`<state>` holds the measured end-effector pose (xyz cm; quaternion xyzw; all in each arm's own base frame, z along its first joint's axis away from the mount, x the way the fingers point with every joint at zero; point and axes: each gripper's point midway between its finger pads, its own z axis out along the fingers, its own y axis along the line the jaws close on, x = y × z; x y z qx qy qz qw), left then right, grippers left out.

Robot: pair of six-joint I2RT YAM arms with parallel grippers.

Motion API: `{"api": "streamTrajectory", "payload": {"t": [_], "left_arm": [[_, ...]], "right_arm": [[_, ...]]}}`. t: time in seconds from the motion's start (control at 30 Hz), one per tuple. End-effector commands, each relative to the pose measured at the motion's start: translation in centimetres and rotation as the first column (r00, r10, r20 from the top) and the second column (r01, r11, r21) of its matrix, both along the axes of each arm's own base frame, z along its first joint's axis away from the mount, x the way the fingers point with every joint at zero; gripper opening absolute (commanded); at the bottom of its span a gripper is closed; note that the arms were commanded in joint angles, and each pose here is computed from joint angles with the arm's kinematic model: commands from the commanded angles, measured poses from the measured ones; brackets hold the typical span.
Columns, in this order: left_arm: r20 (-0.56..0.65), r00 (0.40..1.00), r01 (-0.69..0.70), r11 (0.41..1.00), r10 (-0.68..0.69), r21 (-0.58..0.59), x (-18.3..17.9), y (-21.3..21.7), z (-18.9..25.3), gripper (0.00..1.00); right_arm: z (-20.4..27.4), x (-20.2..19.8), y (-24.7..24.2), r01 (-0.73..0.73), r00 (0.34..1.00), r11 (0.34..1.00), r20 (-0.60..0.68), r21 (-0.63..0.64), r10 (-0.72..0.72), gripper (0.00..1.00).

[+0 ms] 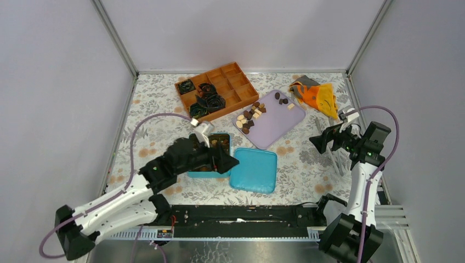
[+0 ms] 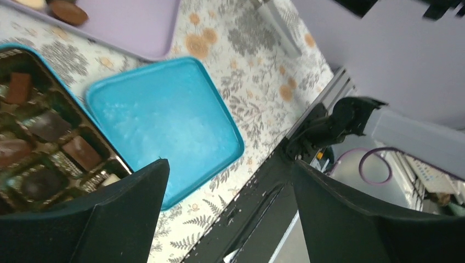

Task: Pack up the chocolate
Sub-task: Place the clamp at the center of the board, then pick up the box lid from the center of the board.

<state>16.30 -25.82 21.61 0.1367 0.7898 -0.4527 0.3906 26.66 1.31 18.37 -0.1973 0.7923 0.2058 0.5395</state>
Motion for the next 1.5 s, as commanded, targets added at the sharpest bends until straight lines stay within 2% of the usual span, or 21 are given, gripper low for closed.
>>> {"api": "streamTrajectory", "payload": {"t": [0.0,0.23,0.37,0.6,0.67,1.0,1.07,1.23,1.47], "left_arm": [[0.085,0.991,-0.104,0.994,0.101,0.026,1.1,-2.3,0.8,0.89],[0.121,0.991,-0.075,0.987,0.057,0.144,0.1,-6.2,-1.7,0.90],[0.117,0.992,-0.064,0.984,0.045,0.167,0.1,-7.4,-3.1,0.92],[0.119,0.991,-0.080,0.971,0.054,0.225,0.6,-7.3,-5.7,0.99],[0.112,0.993,-0.067,0.972,0.042,0.225,0.5,-7.6,-6.3,0.99],[0.046,0.986,-0.168,0.947,0.162,0.274,1.7,-7.4,-8.5,0.99],[0.038,0.980,-0.195,0.936,0.193,0.291,2.0,-7.1,-8.9,0.99],[-0.004,0.973,-0.206,0.880,0.229,0.427,2.1,-7.0,-11.1,0.99],[0.059,0.966,-0.242,0.803,0.251,0.545,2.2,-8.1,-11.7,0.99]], "right_arm": [[1.4,-0.3,1.3,-0.105,0.990,0.994,0.099,-0.009,0.105,1.00],[0.2,0.2,0.3,-0.060,0.996,0.998,0.059,-0.030,0.061,1.00],[-0.6,0.5,-0.4,-0.031,0.999,0.998,0.037,-0.046,0.033,1.00],[-1.3,0.7,-0.9,-0.011,1.000,0.998,0.013,-0.063,0.012,1.00],[-1.4,0.7,-1.0,-0.008,1.000,0.998,0.012,-0.066,0.009,1.00],[-1.7,0.7,-1.1,-0.005,1.000,0.998,0.003,-0.065,0.005,1.00],[-1.7,0.7,-1.0,-0.006,1.000,0.998,0.003,-0.063,0.007,1.00],[-1.8,0.6,-1.0,-0.007,1.000,0.998,0.002,-0.063,0.008,1.00],[-1.8,0.7,-1.1,-0.003,1.000,0.998,0.001,-0.067,0.003,1.00]]}}
